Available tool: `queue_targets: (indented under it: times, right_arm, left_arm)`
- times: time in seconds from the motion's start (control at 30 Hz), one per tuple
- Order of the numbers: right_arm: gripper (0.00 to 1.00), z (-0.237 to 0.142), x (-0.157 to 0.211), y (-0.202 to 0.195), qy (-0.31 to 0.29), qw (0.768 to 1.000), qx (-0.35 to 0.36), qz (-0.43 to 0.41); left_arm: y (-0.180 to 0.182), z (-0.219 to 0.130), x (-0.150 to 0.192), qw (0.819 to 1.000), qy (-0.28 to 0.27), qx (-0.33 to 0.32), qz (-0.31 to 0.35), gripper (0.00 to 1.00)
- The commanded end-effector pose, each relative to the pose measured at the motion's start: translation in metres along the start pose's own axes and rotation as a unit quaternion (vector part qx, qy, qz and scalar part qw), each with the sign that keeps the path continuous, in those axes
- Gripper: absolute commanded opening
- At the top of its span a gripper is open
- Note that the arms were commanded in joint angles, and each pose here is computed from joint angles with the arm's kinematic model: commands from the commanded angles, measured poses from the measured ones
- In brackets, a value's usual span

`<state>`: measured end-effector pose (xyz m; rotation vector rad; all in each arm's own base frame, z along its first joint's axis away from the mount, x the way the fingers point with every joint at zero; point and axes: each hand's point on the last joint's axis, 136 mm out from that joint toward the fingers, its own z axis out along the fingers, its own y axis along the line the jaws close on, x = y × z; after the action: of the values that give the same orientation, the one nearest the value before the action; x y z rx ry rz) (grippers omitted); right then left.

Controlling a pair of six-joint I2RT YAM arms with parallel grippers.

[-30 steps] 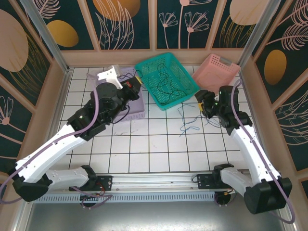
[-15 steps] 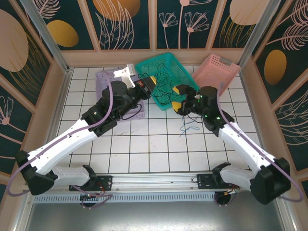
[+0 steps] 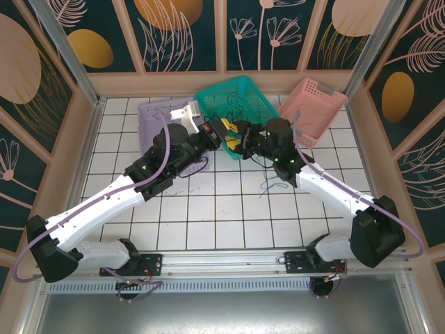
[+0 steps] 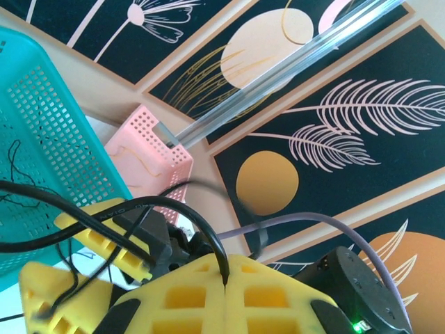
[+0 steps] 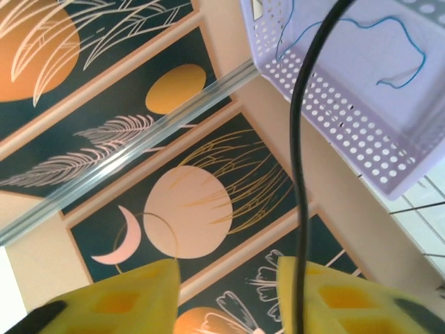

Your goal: Untangle the cables

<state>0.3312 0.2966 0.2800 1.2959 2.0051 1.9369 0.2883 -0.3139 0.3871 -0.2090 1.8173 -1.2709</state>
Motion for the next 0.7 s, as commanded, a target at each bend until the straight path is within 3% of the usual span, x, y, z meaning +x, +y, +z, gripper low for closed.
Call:
queue_targets:
  times: [0.0,0.13,0.33,0.47,0.67]
  right_arm:
    - [0.16,0.003,0.005,0.016,0.007,0.999,-0.033,-0.002]
    - [0.01,-0.002,-0.015,0.016,-0.019,0.999,-0.028,-0.02]
    - [0.0,-0.041,-0.064,0.05,-0.116,0.986,-0.026,-0.12]
    - [0.0,-0.08,-0.105,0.092,-0.184,0.959,-0.026,-0.216]
    - [0.0,-0.123,-0.148,0.144,-0.25,0.893,-0.003,-0.373]
  left_arm:
    - [-0.018,-0.011,-0.012,0.999,-0.017,0.038,-0.012,0.0]
    - [-0.018,-0.014,-0.007,0.999,-0.007,0.045,-0.014,0.0]
    - [-0.014,-0.02,0.006,0.999,0.028,0.044,0.004,0.0]
    - [0.006,-0.022,0.034,0.995,0.088,0.021,0.04,0.0]
    - [0.042,-0.032,0.065,0.989,0.137,-0.01,0.064,0.0]
